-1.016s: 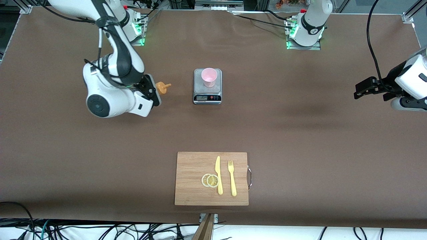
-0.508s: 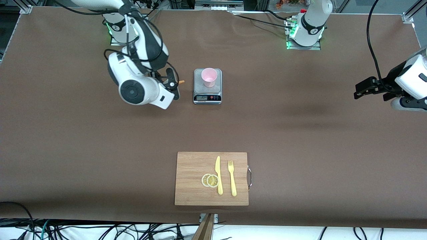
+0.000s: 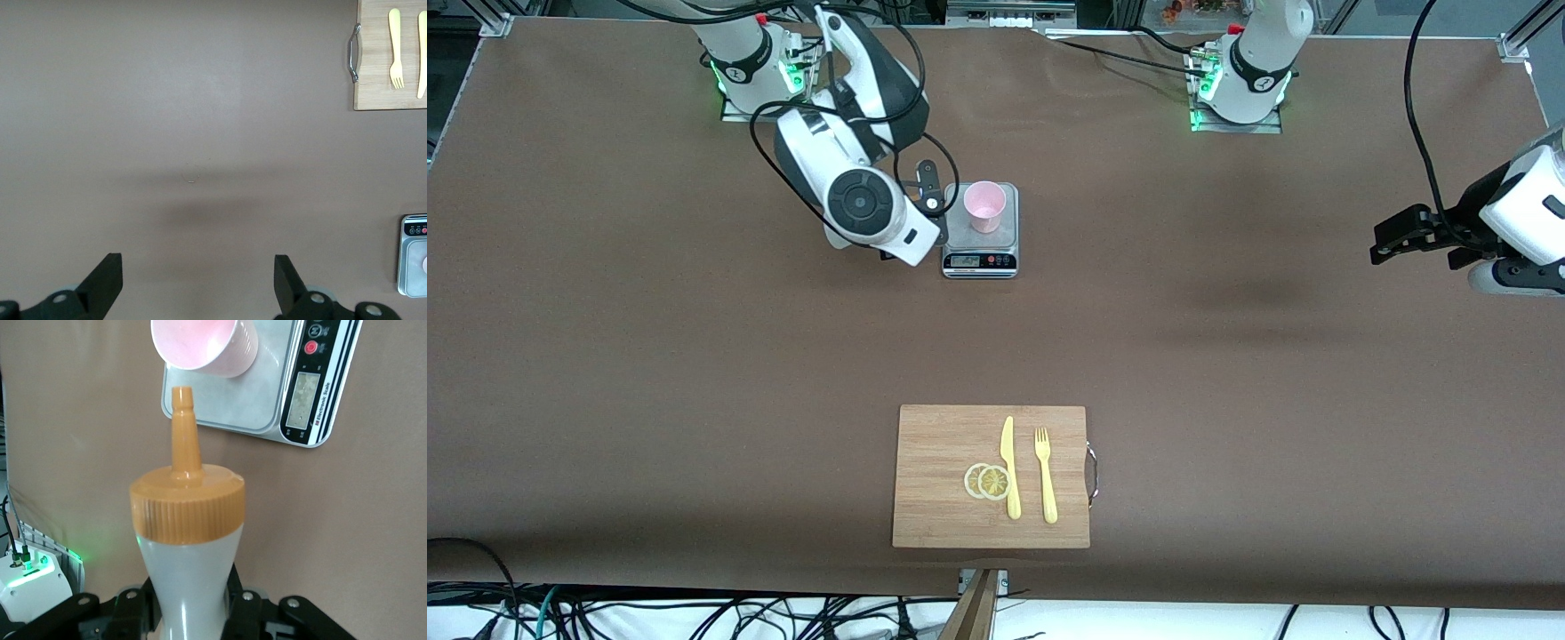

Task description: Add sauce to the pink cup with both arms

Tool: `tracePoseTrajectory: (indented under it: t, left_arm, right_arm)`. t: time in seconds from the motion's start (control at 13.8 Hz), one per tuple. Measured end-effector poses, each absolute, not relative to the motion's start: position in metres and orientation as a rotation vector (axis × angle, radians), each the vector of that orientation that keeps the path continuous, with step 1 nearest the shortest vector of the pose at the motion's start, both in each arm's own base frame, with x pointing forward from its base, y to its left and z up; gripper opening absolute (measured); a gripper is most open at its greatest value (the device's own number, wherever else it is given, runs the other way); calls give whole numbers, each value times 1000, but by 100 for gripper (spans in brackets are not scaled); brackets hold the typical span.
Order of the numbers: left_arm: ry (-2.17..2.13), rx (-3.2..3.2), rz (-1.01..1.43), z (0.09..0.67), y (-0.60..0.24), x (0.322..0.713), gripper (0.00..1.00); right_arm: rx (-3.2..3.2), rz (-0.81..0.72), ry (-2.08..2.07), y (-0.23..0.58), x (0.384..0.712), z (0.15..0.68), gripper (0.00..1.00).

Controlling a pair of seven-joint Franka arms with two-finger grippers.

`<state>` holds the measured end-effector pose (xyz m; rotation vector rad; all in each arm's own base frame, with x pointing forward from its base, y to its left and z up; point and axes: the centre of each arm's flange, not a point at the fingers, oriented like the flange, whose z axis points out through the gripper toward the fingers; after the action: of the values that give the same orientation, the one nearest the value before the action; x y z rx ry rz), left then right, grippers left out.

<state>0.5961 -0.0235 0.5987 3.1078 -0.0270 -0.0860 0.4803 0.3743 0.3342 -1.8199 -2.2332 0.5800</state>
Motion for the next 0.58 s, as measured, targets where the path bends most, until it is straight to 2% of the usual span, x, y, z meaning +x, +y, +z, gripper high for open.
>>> tracePoseTrajectory:
  t: [0.58]
  left_arm:
    - [-27,3108,-86,599,-23,596,100]
  right_arm:
    - [-1893,724,-2327,429,435,303,37]
